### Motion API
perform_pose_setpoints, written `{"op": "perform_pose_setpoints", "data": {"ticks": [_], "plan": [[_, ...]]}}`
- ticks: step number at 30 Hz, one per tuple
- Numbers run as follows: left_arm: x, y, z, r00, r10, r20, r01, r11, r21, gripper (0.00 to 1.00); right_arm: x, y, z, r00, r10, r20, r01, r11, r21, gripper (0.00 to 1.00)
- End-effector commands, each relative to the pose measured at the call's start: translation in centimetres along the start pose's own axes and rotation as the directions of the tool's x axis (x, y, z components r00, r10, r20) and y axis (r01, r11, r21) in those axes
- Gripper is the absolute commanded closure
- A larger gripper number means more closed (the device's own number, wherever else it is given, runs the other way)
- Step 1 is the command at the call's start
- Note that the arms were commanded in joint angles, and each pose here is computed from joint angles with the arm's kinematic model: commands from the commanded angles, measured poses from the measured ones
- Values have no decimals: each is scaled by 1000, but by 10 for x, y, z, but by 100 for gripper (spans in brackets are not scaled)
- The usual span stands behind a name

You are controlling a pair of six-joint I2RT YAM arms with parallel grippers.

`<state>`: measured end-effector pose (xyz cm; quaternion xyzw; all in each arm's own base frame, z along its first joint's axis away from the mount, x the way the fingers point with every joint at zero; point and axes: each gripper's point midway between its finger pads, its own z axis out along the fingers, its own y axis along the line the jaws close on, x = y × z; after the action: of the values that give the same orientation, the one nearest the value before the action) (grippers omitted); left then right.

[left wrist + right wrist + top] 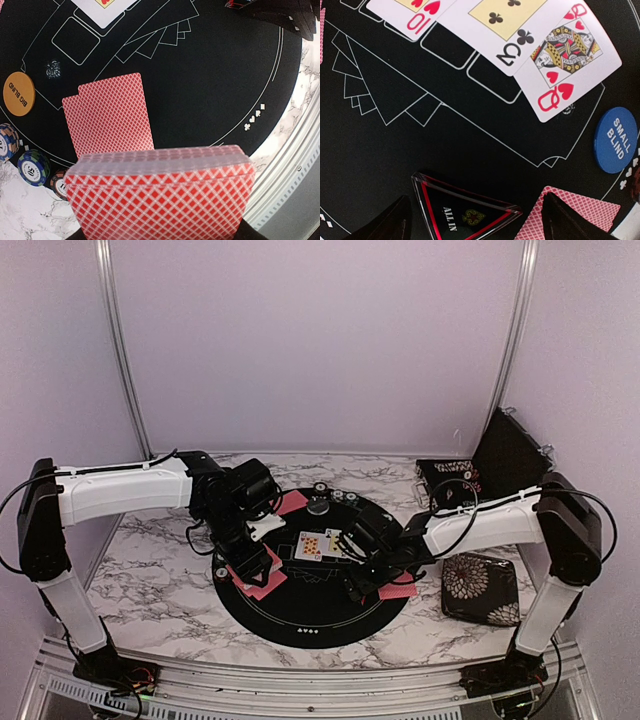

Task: Distribute texas hold em gaming equipment
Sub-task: Flop the poker card in the community card area, then pick up the all-in button from the poker table mat.

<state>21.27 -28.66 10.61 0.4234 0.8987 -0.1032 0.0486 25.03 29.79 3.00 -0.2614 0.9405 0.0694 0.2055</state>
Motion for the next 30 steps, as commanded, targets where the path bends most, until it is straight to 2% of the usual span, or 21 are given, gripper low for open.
{"op": "perform_pose_setpoints", "data": {"ticks": [1,6,11,16,21,25,30], "plan": [[0,1,-8,1000,-3,21,3,1000,-1,45,-9,8,-1,1000,8,15,-8,1000,-15,14],[1,0,-7,1000,-3,16,3,1000,2,45,-8,10,3,1000,8,15,-8,1000,-28,17],[1,0,-7,1000,-3,18,3,1000,1,45,-4,10,6,1000,11,0,-11,1000,-25,27],[1,0,-7,1000,-3,16,3,1000,4,45,-4,9,4,1000,21,0,-21,1000,-22,31],[1,0,-7,1000,-4,17,4,1000,2,45,-3,10,4,999,31,-14,-31,999,-24,32],[2,0,-7,1000,-6,15,6,1000,1,45,-5,12,0,999,44,-13,-44,999,-32,28],[1,1,-7,1000,-5,15,5,1000,0,45,-7,13,-4,998,56,-15,-56,998,-32,28]]}}
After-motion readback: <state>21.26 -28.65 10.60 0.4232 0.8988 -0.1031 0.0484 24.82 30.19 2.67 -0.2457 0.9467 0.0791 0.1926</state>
